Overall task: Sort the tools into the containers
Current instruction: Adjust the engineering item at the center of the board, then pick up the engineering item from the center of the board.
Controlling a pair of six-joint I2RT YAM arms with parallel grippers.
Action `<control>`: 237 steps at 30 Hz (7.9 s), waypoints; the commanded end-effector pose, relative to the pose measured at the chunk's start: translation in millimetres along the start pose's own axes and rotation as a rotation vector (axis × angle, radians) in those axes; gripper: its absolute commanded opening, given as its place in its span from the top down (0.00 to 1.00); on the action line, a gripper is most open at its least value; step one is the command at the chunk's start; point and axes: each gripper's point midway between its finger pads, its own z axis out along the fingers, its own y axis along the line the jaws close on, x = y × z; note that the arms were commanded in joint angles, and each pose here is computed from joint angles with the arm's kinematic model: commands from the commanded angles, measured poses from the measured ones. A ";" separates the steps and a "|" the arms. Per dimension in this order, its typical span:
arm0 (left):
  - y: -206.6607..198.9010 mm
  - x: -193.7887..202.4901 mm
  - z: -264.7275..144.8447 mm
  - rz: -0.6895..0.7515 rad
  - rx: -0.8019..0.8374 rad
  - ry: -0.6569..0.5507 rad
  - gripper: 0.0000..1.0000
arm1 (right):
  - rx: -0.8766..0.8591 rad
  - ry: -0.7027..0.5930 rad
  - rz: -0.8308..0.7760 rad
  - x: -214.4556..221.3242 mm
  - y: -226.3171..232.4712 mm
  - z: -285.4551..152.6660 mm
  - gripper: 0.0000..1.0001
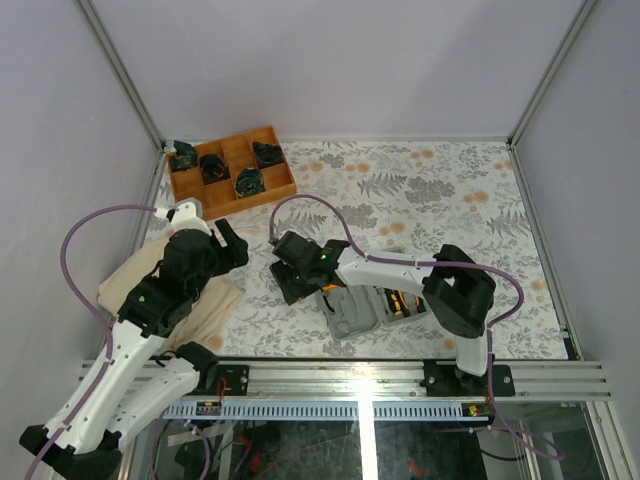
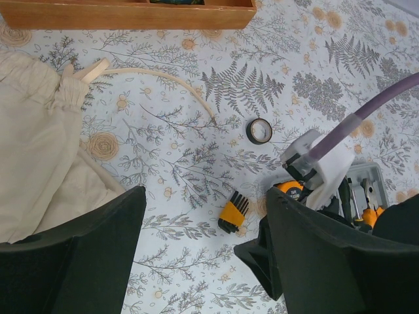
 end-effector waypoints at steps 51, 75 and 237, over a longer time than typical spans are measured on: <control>0.5 -6.9 1.6 -0.001 0.001 -0.038 0.27 | -0.207 0.031 -0.047 -30.9 35.7 49.1 0.26; -0.5 -5.7 2.9 0.000 0.005 -0.032 0.27 | -0.371 0.175 -0.248 10.8 71.4 33.7 0.27; 10.2 -7.7 15.1 -0.026 -0.018 -0.015 0.24 | 0.347 -0.110 0.118 80.9 -55.9 -88.2 0.34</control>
